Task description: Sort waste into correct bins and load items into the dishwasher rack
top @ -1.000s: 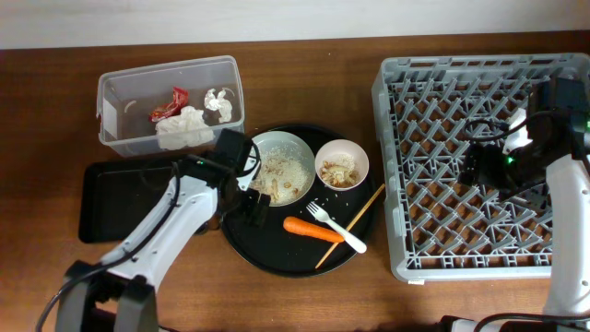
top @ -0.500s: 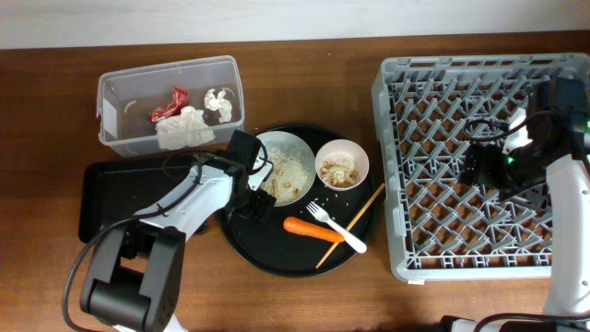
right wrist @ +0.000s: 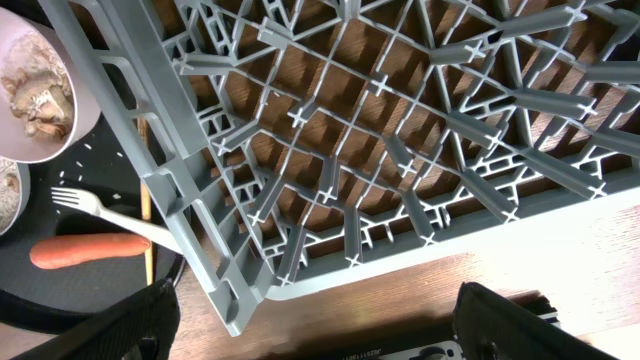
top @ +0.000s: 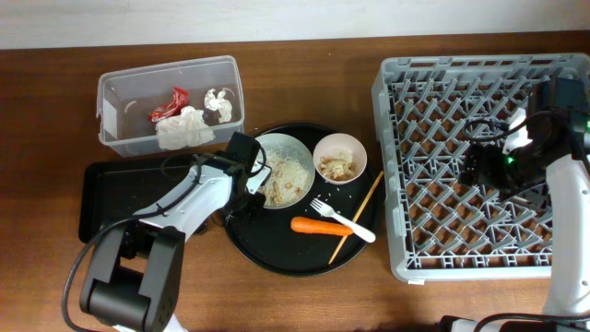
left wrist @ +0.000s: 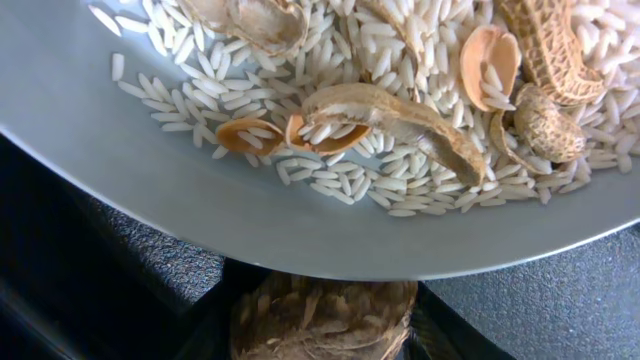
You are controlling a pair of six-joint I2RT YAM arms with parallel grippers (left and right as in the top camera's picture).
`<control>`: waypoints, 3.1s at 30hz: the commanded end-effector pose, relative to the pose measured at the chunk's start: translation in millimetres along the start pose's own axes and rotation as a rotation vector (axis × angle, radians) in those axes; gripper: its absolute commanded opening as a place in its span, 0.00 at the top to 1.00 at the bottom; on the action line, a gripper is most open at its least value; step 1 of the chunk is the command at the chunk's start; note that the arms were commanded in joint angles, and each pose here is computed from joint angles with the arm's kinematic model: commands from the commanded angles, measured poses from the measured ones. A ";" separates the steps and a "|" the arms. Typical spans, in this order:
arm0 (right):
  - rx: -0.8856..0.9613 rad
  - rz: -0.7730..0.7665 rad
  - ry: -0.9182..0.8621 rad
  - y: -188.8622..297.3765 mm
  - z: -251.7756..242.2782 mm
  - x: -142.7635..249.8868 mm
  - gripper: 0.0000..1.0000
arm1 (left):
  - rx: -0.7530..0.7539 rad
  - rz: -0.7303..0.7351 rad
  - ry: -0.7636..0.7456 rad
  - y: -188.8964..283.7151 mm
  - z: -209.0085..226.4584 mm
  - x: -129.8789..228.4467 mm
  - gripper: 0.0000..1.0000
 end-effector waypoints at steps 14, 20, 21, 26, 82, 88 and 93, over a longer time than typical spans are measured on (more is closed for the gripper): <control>0.014 -0.007 -0.001 2.1 -1.6 2.4 0.08 | -0.110 -0.380 0.063 138.0 26.0 -51.1 0.92; 0.014 -0.007 -0.001 2.1 -1.6 2.3 0.08 | -0.169 -0.554 0.311 167.5 113.6 -73.6 0.97; 0.014 -0.007 -0.001 2.1 -1.6 2.3 0.08 | -0.169 -0.503 0.379 162.8 123.8 -61.8 0.99; 0.014 -0.006 -0.001 2.1 -1.5 2.6 0.08 | -0.182 -0.251 0.729 131.1 179.0 10.6 0.99; 0.013 -0.004 0.000 2.1 -1.5 3.0 0.07 | 0.172 -0.151 -0.648 -8.8 -150.0 -8.0 0.69; 0.013 -0.003 -0.001 2.1 -1.5 3.2 0.07 | 0.110 -0.120 -0.626 2.5 -143.5 -10.9 0.90; 0.013 -0.003 -0.001 2.1 -1.5 3.2 0.07 | -0.003 -0.281 -0.541 69.0 -132.3 -28.4 0.99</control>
Point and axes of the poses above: each gripper's point midway between its finger pads, its own y axis back along the fingers, its own z axis along the line the jaws close on, x = y × z, the point moved 5 cm from there along y, back along the fingers, and after that the axes turned 12 degrees about y, right-handed, at the moved point
